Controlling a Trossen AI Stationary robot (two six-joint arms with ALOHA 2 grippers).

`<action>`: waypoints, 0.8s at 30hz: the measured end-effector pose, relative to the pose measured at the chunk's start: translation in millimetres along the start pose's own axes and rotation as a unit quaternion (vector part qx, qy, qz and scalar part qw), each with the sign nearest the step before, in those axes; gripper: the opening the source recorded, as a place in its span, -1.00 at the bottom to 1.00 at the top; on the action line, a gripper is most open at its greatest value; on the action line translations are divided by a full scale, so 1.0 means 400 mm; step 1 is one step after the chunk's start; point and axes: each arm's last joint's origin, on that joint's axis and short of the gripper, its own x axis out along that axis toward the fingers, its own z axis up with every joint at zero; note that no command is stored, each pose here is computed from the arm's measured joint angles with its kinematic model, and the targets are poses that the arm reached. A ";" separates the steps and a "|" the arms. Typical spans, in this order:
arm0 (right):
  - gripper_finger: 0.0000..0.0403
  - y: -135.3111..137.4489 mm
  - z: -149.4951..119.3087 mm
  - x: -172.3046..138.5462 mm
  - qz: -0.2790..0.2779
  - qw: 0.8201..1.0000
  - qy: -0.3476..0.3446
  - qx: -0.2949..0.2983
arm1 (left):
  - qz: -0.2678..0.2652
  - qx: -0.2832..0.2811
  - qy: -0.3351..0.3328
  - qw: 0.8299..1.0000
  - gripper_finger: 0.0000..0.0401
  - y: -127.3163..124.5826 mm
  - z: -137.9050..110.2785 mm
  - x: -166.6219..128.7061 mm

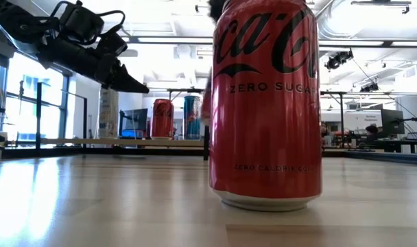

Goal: Place canned beverage on shelf
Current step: Put the top orange soda can on the shelf

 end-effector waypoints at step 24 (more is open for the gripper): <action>0.31 0.087 0.141 0.256 0.009 0.991 0.086 -0.107 | 0.001 0.019 -0.002 1.000 -1.00 0.000 0.001 0.000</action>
